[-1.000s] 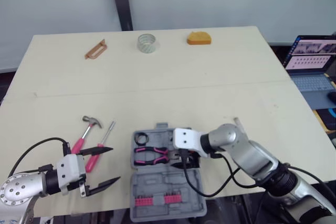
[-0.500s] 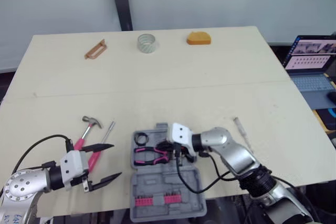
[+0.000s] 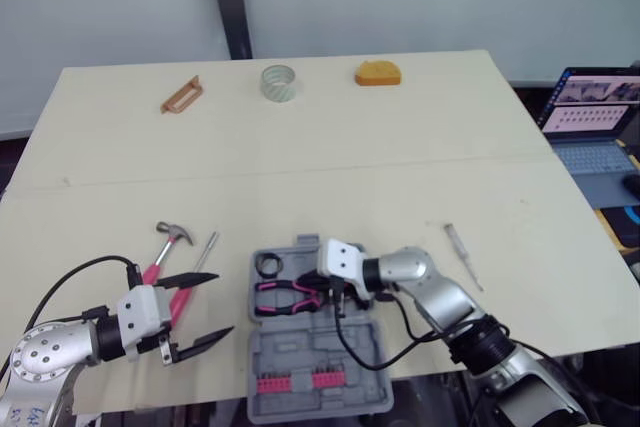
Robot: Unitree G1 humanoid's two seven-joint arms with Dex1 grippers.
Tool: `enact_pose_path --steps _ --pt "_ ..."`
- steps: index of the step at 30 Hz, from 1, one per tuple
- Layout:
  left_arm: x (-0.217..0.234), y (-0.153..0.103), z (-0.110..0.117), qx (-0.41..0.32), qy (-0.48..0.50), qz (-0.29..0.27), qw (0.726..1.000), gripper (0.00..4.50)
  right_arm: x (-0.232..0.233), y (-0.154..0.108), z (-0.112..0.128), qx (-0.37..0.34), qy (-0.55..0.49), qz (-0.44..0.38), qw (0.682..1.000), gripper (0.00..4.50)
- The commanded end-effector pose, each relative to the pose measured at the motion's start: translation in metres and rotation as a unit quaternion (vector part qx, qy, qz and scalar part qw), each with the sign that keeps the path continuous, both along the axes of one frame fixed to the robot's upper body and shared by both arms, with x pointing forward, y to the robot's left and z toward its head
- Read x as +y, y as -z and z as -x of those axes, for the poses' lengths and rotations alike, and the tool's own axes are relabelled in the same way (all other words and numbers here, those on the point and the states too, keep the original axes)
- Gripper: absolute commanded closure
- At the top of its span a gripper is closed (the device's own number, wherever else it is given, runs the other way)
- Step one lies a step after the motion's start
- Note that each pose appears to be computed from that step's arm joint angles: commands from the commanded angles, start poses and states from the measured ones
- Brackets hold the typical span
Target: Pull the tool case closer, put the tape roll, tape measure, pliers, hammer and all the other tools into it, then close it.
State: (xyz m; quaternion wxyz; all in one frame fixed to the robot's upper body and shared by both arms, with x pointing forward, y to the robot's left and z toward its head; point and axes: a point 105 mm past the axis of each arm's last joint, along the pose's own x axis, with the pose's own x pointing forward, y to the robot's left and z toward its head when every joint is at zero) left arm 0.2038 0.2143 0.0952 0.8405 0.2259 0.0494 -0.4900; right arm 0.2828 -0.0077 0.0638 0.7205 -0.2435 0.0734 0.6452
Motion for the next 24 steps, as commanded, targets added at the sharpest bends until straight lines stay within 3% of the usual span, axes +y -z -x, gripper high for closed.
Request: enact_pose_path --steps 1,13,24 --pt "-0.002 -0.006 -0.001 -0.017 0.005 -0.003 1.000 0.00 -0.007 0.023 0.005 0.006 -0.009 0.054 0.998 4.47" --pt "-0.001 -0.006 -0.003 -0.021 0.001 -0.004 1.000 0.00 -0.026 0.062 0.002 -0.038 -0.032 0.169 0.984 4.47" --pt "-0.001 -0.005 -0.003 -0.020 -0.002 -0.006 1.000 0.00 -0.028 0.072 0.005 -0.013 -0.030 0.184 0.982 4.47"
